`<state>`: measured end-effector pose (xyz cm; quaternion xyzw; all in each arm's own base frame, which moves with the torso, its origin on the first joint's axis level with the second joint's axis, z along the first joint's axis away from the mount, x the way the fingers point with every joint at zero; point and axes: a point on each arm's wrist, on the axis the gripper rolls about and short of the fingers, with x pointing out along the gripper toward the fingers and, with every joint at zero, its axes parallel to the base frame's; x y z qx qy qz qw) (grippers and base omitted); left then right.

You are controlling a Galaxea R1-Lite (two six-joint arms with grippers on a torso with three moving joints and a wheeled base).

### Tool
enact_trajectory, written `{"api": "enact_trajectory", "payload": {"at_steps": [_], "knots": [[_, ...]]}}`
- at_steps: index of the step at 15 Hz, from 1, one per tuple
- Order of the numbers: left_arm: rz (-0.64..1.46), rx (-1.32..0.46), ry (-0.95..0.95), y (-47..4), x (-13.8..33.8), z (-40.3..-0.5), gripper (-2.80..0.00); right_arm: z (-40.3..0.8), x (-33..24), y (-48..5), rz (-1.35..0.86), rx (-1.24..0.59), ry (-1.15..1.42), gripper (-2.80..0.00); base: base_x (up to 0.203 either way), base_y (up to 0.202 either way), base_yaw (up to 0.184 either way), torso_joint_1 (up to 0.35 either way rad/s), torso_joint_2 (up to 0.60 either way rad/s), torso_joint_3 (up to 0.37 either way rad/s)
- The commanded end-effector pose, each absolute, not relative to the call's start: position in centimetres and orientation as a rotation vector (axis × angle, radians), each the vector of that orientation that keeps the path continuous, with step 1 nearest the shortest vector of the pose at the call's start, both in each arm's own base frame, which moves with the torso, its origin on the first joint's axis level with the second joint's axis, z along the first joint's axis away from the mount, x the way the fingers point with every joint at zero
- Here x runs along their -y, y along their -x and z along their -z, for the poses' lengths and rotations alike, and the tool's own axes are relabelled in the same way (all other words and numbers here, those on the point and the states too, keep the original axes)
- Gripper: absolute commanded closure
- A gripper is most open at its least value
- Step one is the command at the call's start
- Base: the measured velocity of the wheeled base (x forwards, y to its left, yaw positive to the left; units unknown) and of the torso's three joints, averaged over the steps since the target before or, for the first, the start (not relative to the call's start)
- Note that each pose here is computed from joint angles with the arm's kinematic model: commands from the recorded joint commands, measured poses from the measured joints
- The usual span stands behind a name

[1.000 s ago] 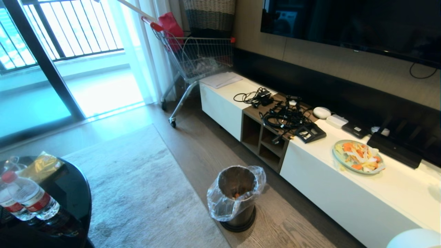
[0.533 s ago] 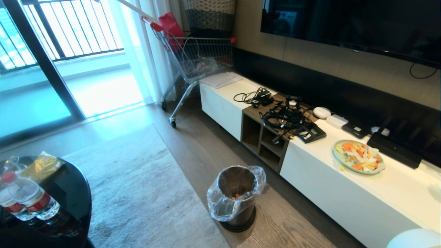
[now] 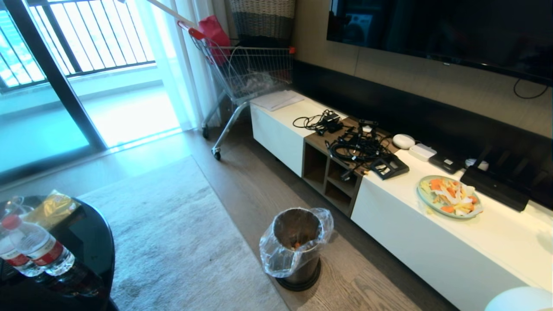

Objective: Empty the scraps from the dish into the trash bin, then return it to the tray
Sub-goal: Put the bowl back to the table

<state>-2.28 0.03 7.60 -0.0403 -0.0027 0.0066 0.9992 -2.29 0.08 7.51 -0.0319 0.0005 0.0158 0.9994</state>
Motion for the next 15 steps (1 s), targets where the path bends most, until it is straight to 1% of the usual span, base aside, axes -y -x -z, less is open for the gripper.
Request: {"api": "enact_trajectory", "payload": {"at_steps": [1,11,12,15], "knots": [[-0.014,0.007,0.081,2.28,-0.03,-7.61,0.0,-7.52,-0.08,2.28,-0.032,-0.002,0.064,0.0,0.0,0.0,0.0,0.0,0.0,0.0],[-0.014,0.007,0.082,2.28,-0.03,-7.61,0.0,-7.52,-0.08,2.28,-0.032,-0.002,0.064,0.0,0.0,0.0,0.0,0.0,0.0,0.0],[-0.014,0.007,0.082,2.28,-0.03,-7.61,0.0,-7.52,-0.08,2.28,-0.032,-0.002,0.064,0.0,-0.086,0.0,-0.004,0.007,0.0,0.007],[-0.014,0.007,0.081,2.28,-0.03,-7.61,0.0,-7.52,-0.08,2.28,-0.032,-0.002,0.064,0.0,-0.18,0.0,-0.002,0.003,0.0,0.002]]}}
